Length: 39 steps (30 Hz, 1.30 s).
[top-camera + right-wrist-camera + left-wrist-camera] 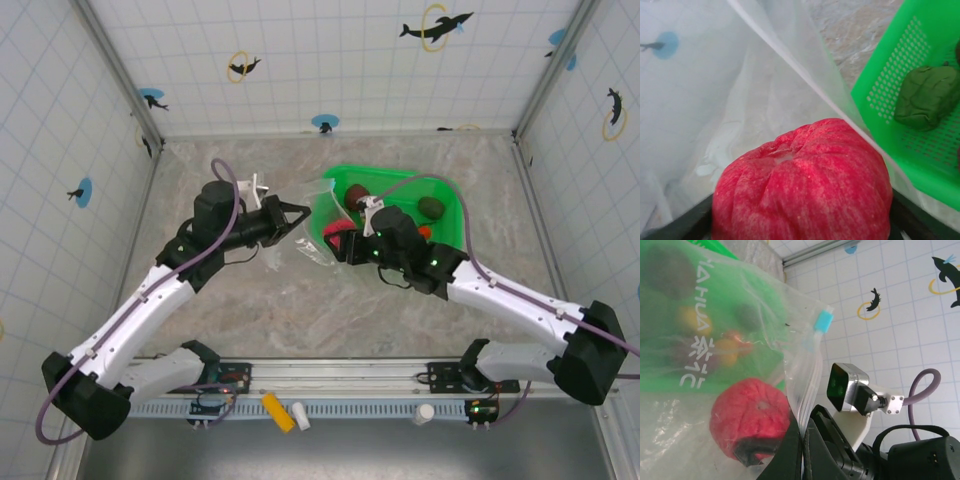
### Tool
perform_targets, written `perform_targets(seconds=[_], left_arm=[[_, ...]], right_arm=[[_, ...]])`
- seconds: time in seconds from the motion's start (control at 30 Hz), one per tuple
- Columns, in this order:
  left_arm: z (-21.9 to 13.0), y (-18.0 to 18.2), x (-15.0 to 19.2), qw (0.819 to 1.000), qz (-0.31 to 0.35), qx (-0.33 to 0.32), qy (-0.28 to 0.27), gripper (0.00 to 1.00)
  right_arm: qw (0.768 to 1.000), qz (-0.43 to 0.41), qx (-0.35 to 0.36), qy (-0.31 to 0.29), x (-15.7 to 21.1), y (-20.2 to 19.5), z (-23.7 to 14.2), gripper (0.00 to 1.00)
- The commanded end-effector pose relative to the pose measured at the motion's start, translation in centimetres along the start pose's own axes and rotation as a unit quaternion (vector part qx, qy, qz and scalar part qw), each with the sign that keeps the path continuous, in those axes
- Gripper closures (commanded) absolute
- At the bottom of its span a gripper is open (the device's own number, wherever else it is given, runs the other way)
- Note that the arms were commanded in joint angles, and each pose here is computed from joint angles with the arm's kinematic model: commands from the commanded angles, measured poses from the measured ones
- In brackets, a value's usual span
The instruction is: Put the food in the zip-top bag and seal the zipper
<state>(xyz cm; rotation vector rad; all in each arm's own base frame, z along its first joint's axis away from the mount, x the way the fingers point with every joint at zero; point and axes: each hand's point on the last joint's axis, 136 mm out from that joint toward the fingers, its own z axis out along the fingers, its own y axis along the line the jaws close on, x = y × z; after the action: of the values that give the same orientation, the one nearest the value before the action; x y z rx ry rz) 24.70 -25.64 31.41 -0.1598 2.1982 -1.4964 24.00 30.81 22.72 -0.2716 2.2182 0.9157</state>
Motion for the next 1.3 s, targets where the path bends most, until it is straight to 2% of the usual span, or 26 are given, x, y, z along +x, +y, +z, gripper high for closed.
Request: perform_targets(seconds=[0.0, 0.13, 0.33, 0.57, 0.83, 0.97, 1.13, 1.2, 1.27], left_arm=[[-0.6, -0.9, 0.0, 1.000, 0.015, 0.004, 0.005, 1.00], [-0.5, -0.6, 0.0, 1.000, 0.012, 0.001, 0.002, 1.00], [-0.8, -0.3, -0.1, 1.000, 0.011, -0.009, -0.006, 1.00], [-0.7, 1.6, -0.2, 0.999, 0.014, -0.049, -0.010, 1.00], [-0.3, 3.6, -0.7, 0.997, 0.012, -0.080, -0.014, 1.00], [-0.1, 3.8, -1.0, 0.996, 0.013, -0.087, -0.012, 1.00], [-0.2, 3.2, -1.2, 0.996, 0.017, -0.081, -0.014, 1.00], [-0.3, 3.1, -1.2, 0.996, 0.017, -0.081, -0.014, 1.00], [-0.4, 2.9, -1.2, 0.997, 0.019, -0.079, -0.015, 1.00]], right_arm=[[0.999, -0.027, 0.005, -0.018, -1.8, 1.4, -1.0, 0.15], [0.999, -0.035, -0.020, -0.031, -3.1, 3.2, -1.8, 0.08], [0.998, -0.042, -0.038, -0.038, -4.1, 4.4, -2.6, 0.09], [0.990, -0.065, -0.116, -0.046, -4.6, 6.7, -4.5, 0.13], [0.978, -0.050, -0.181, -0.093, -7.1, 6.0, -7.7, 0.13], [0.987, -0.006, -0.129, -0.101, -8.4, 1.6, -7.1, 0.14], [0.997, 0.032, 0.026, -0.062, -7.2, -7.3, -3.8, 0.15], [0.994, 0.028, 0.089, -0.048, -6.6, -10.0, -2.7, 0.16], [0.991, 0.023, 0.124, -0.037, -6.2, -11.7, -1.7, 0.15]])
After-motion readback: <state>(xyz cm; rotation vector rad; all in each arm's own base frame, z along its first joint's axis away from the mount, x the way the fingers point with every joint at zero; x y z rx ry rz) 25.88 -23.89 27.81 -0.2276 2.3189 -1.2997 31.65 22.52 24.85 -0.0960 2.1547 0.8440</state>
